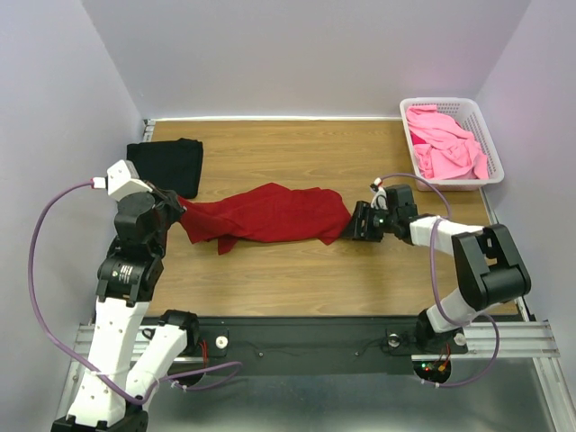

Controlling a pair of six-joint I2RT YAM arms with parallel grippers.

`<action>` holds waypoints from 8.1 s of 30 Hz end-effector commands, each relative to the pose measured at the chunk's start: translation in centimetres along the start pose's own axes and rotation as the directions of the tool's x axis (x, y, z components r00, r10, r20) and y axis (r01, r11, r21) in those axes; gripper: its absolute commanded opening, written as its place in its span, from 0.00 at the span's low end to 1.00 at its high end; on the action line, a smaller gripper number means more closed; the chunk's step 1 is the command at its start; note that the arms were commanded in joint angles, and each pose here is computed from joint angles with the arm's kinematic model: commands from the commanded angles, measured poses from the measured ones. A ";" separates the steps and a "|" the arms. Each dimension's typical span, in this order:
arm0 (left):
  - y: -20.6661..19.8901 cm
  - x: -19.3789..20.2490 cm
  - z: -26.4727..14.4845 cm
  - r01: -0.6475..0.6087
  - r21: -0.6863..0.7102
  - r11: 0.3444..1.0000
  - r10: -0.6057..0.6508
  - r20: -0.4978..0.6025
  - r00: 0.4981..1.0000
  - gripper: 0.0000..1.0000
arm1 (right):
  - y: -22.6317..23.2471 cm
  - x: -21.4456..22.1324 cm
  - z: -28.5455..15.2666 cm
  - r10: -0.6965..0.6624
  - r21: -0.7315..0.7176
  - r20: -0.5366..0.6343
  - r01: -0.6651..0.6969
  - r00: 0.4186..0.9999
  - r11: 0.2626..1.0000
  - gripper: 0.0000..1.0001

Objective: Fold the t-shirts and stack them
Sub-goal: Flatten the tshirt out, then fold the tshirt

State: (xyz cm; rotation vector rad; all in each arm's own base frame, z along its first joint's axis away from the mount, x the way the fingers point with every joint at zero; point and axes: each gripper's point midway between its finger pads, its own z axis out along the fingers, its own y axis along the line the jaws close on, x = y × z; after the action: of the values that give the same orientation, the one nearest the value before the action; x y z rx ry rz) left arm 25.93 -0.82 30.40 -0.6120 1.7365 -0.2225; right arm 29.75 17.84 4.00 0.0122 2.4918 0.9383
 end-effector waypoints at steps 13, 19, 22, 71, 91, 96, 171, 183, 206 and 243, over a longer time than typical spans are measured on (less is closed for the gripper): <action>-0.4 -1.1 0.3 0.011 0.006 1.000 -0.012 0.044 0.999 0.00 | -3.3 2.0 1.8 0.024 0.026 -0.036 -0.023 0.999 0.999 0.58; -0.4 -1.3 0.4 0.007 0.002 1.000 -0.007 0.051 0.999 0.00 | -3.8 1.8 1.4 0.043 0.033 -0.018 -0.042 0.999 0.999 0.49; -0.3 -1.4 0.5 0.005 -0.005 1.000 -0.004 0.052 0.999 0.00 | -3.6 1.4 1.1 0.041 0.035 -0.002 -0.041 0.999 0.999 0.39; -18.4 -35.1 -14.0 -0.208 0.384 0.899 -0.133 0.695 0.707 0.00 | 22.5 -29.7 -42.3 -0.433 0.376 0.854 0.231 0.290 0.897 0.01; -21.8 -34.9 -6.9 -0.225 0.386 0.895 -0.105 0.671 0.733 0.00 | 22.3 -35.2 -37.9 -0.428 0.338 0.836 0.292 0.343 0.895 0.01; -23.8 -34.1 -1.8 -0.220 0.401 0.889 -0.102 0.642 0.760 0.00 | 21.4 -38.7 -34.6 -0.414 0.308 0.828 0.311 0.377 0.899 0.01; 6.2 9.9 -0.4 0.373 -0.119 0.920 -0.381 -0.054 0.923 0.00 | -5.3 1.0 -9.2 0.363 0.279 0.201 -0.409 0.910 0.869 0.01; 7.7 1.6 -2.2 0.336 -0.204 0.920 -0.292 0.216 0.932 0.00 | -4.7 -0.4 -15.8 0.268 0.438 0.326 -0.396 0.907 0.807 0.01; 8.9 3.1 -5.1 0.365 -0.191 0.911 -0.331 0.187 0.925 0.00 | -1.8 6.9 -18.2 0.443 0.420 0.192 -0.481 0.876 0.769 0.01; 8.2 7.4 7.8 -0.007 -0.337 0.942 0.006 -0.004 1.000 0.00 | -7.3 -3.1 -10.7 0.322 0.518 0.099 -0.325 0.942 0.791 0.01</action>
State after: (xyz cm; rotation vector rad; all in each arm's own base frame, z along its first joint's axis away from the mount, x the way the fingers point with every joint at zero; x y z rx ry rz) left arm 29.65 2.48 16.63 -0.8418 1.8861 0.0486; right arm 25.98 5.46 6.34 0.6886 2.8057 0.3293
